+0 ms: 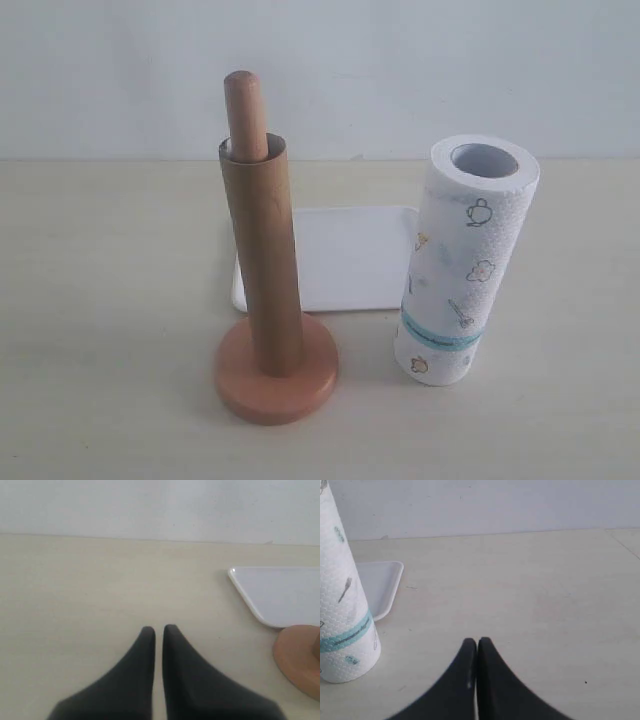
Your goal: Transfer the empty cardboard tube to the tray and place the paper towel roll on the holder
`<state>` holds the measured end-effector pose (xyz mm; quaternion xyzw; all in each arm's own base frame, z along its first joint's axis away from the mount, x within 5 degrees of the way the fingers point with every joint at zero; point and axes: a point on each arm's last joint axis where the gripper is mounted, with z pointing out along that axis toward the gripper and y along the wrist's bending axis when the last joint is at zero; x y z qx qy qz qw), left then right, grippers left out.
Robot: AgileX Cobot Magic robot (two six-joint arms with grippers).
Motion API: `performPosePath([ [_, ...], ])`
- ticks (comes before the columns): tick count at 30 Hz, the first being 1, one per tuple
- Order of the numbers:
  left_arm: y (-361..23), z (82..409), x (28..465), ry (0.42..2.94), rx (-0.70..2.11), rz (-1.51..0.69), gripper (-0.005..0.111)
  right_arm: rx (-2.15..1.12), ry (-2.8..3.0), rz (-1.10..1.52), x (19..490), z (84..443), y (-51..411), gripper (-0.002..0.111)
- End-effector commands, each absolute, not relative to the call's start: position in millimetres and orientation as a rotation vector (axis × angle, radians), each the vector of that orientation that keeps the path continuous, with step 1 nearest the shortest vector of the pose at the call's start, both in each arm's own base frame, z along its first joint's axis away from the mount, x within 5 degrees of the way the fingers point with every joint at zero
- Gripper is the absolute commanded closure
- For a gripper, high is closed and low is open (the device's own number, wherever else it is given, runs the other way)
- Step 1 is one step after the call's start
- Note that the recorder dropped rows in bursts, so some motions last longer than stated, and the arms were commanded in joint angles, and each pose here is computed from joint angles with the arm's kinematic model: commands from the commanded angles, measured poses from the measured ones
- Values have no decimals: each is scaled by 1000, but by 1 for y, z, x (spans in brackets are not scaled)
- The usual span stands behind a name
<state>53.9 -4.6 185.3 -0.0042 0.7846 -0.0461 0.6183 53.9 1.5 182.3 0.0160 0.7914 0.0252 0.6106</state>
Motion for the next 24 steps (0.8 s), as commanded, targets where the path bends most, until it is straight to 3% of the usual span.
performPosePath([
  [1,-5,185,54,1799,-29,-122,102,31,1812,54,54,184,1,108],
  [11,-4,193,55,1709,-33,-120,102,31,1812,54,54,184,1,108],
  [20,1,241,49,1165,-57,-103,102,31,1812,54,54,184,1,108],
  [24,0,260,44,1096,-57,-121,102,31,1812,54,54,184,1,108],
])
